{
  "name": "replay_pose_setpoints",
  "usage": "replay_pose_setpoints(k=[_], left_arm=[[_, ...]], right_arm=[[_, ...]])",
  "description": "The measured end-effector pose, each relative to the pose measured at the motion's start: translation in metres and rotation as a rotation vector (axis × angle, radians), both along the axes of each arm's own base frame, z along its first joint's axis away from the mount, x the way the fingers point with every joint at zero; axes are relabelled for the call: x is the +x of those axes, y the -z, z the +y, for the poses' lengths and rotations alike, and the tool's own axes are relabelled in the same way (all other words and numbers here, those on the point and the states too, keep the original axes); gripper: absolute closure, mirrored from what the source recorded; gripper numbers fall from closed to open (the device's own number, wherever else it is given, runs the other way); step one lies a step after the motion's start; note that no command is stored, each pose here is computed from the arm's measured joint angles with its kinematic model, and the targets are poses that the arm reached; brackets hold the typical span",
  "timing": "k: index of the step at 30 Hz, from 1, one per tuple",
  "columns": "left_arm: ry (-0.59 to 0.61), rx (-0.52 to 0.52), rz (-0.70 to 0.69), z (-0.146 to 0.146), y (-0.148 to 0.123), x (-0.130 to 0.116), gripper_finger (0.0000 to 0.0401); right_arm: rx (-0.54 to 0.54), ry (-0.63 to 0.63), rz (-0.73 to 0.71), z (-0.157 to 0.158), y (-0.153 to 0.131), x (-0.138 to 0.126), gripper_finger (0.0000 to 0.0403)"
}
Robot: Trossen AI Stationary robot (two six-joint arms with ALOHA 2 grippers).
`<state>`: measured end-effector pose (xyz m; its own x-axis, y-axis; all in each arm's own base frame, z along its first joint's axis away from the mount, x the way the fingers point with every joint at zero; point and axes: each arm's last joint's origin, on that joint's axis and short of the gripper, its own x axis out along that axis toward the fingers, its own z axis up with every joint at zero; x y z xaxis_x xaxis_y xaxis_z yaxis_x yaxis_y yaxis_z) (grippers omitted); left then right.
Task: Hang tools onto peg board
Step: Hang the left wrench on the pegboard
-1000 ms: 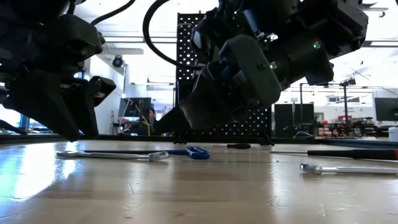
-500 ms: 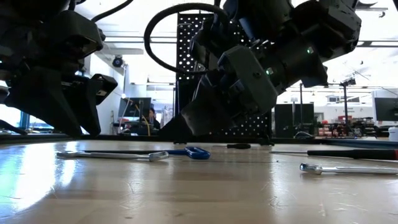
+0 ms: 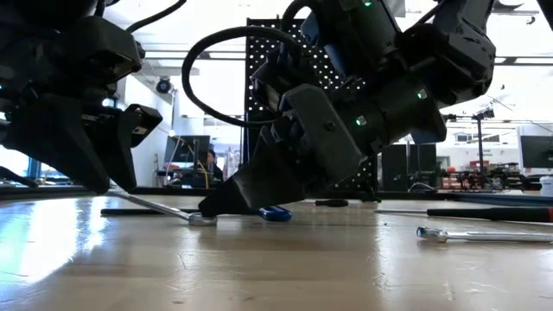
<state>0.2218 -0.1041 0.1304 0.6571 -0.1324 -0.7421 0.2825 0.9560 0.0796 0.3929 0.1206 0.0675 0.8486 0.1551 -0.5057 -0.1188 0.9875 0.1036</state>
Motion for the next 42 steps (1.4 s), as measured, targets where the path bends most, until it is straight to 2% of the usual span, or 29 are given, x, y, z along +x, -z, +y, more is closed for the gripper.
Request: replay_pose_setpoints(k=[9,14,18,25,28,30,34,39,42], left_arm=[[-0.073,0.097,0.052,0.005,0.004,-0.005,0.0279],[-0.007,0.095,-0.032,-0.001,-0.001,-0.001,0.0279],[0.023,0.1,-0.043,-0.002,-0.001,0.0,0.0279],[0.016,0.24,-0.052,0.002,0.0,-0.001,0.0279],[0.028,0.269,-0.047,0.005,0.0,0.0,0.0279],[0.029,0.263,-0.029,0.009,0.001,0.001,0.0277],[0.035,0.187,0.02,0.019,0.003,0.004,0.0267],[0.01,0.179,0.047,0.03,0.004,0.006,0.0254],[0.023,0.139,0.065,0.035,0.005,0.007,0.0252]], right_arm=[[-0.002,-0.009,0.002,0.001,0.0,0.001,0.0369],[-0.001,-0.009,0.004,0.0,0.001,0.001,0.0369],[0.001,-0.008,0.005,0.0,0.001,0.001,0.0369],[0.003,-0.01,0.006,0.0,0.001,0.0,0.0369],[0.003,-0.01,0.006,0.0,0.001,0.0,0.0369],[0.003,-0.01,0.006,0.0,0.001,0.0,0.0369],[0.004,-0.01,0.005,0.0,0.001,0.0,0.0369],[0.004,-0.01,0.005,0.0,0.001,0.0,0.0369],[0.004,-0.01,0.005,0.0,0.001,0.0,0.0369]])
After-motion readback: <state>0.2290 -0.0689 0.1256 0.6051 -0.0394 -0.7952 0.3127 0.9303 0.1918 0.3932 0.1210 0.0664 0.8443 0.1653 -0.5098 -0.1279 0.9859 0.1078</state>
